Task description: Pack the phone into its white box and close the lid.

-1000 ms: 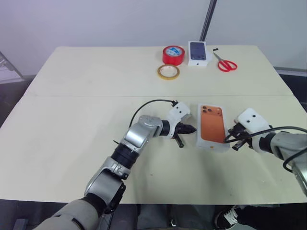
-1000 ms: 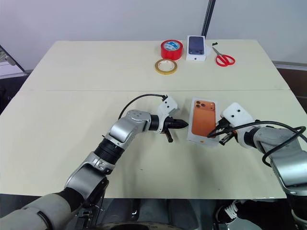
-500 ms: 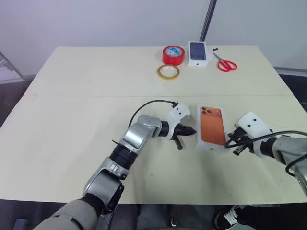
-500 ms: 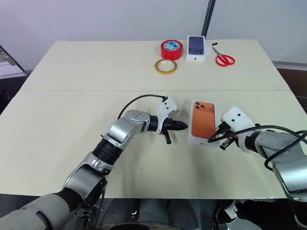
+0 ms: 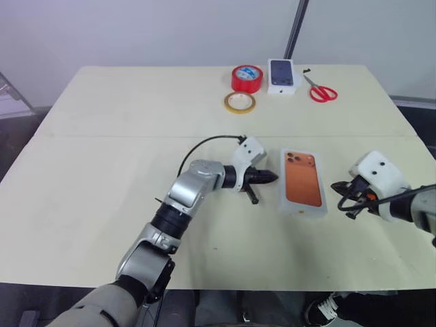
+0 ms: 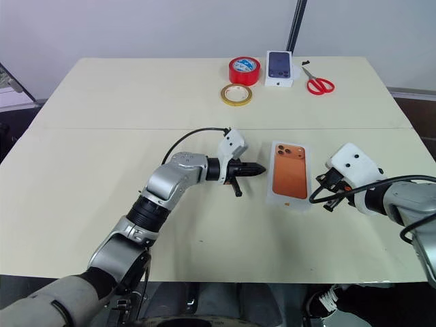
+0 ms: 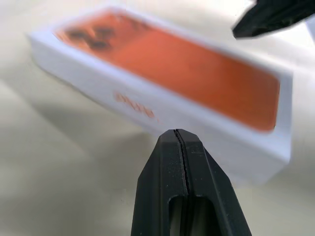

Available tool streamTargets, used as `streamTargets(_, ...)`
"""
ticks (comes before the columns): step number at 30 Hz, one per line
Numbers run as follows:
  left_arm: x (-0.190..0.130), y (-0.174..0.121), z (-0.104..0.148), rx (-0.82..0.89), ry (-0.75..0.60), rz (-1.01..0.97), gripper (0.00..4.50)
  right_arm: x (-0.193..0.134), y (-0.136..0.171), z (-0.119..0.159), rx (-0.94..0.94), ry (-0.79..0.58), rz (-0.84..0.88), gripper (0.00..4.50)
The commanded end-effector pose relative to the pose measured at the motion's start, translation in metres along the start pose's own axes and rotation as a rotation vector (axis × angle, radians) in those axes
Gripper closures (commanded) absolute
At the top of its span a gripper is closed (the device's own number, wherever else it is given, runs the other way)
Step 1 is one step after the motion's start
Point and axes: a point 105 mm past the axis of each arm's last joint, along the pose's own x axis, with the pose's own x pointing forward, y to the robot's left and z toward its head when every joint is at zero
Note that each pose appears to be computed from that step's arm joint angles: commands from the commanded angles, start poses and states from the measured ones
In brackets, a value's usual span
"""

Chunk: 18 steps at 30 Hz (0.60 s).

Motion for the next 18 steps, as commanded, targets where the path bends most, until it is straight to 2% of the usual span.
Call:
streamTargets(1, 0.012, -0.014, 0.024, 0.060, -0.055, -0.052, 4.50, -0.006, 0.017, 0.011, -0.028, -0.047, 0.076, 4.47)
streamTargets(5, 0.028, -0.017, 0.002, 0.098, 0.057, -0.059, 4.50, 0.005, 0.036, -0.006, -0.028, 0.016, 0.130, 4.47)
streamTargets(11, 0.030, -0.014, -0.022, 0.099, 0.159, -0.060, 4.50, 0.017, 0.042, -0.022, -0.001, 0.070, 0.106, 4.47)
streamTargets(15, 0.025, -0.012, -0.021, 0.087, 0.129, -0.049, 4.50, 0.017, 0.041, -0.020, -0.006, 0.055, 0.095, 4.47)
streamTargets(18, 0.010, -0.001, -0.003, 0.064, 0.013, 0.006, 4.50, 0.015, 0.033, -0.004, -0.021, -0.035, 0.056, 4.47)
